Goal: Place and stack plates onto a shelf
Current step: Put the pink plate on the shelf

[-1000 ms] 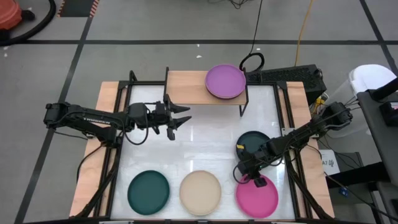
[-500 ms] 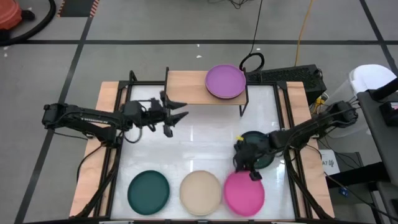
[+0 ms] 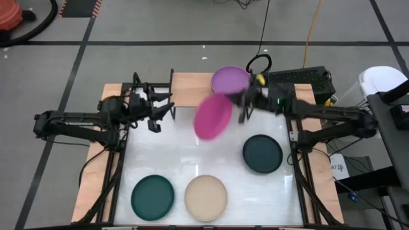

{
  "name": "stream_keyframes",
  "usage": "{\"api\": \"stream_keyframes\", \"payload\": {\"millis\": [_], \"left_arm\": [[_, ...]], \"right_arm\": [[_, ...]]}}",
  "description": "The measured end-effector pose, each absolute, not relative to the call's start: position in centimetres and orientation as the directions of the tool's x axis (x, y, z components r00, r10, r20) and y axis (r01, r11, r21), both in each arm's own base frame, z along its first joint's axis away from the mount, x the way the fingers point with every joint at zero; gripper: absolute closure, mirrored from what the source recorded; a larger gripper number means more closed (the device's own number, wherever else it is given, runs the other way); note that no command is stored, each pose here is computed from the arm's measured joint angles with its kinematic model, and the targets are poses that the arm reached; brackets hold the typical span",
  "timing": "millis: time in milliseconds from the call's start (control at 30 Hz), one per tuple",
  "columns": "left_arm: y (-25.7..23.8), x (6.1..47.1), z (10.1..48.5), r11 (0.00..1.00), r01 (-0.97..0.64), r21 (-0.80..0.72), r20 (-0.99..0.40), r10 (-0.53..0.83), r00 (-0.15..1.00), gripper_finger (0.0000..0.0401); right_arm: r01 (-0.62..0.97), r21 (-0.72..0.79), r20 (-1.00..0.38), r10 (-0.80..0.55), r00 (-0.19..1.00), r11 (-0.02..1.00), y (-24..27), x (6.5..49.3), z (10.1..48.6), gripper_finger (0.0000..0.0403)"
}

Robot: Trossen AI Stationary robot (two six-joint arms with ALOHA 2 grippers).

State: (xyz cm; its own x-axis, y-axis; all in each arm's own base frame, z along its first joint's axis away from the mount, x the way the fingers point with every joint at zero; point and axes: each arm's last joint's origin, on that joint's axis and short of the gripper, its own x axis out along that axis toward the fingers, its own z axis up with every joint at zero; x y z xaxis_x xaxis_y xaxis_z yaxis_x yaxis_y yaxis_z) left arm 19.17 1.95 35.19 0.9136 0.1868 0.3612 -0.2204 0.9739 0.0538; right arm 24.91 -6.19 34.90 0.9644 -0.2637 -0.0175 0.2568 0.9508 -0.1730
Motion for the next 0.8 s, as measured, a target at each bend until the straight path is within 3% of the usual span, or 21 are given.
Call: {"api": "stream_keyframes", "payload": {"millis": [267,500,800], "left_arm": [[2.1,19.1,35.2,0.964,-0.246,0.098,0.364,0.195,0.911,0.0224],[2.4,19.2,34.9,0.965,-0.249,0.081,0.334,0.209,0.919,0.0224],[2.4,19.3,34.7,0.968,-0.240,0.066,0.312,0.209,0.927,0.0224]], "right_arm": [[0.266,-0.079,0.001,-0.267,0.964,0.961,-16.1,29.2,37.3,0.0402],[0.286,-0.005,-0.114,-0.285,0.952,0.958,-22.6,33.7,33.1,0.0403],[0.324,0.037,-0.211,-0.310,0.927,0.945,-25.5,35.1,28.4,0.0403]]}}
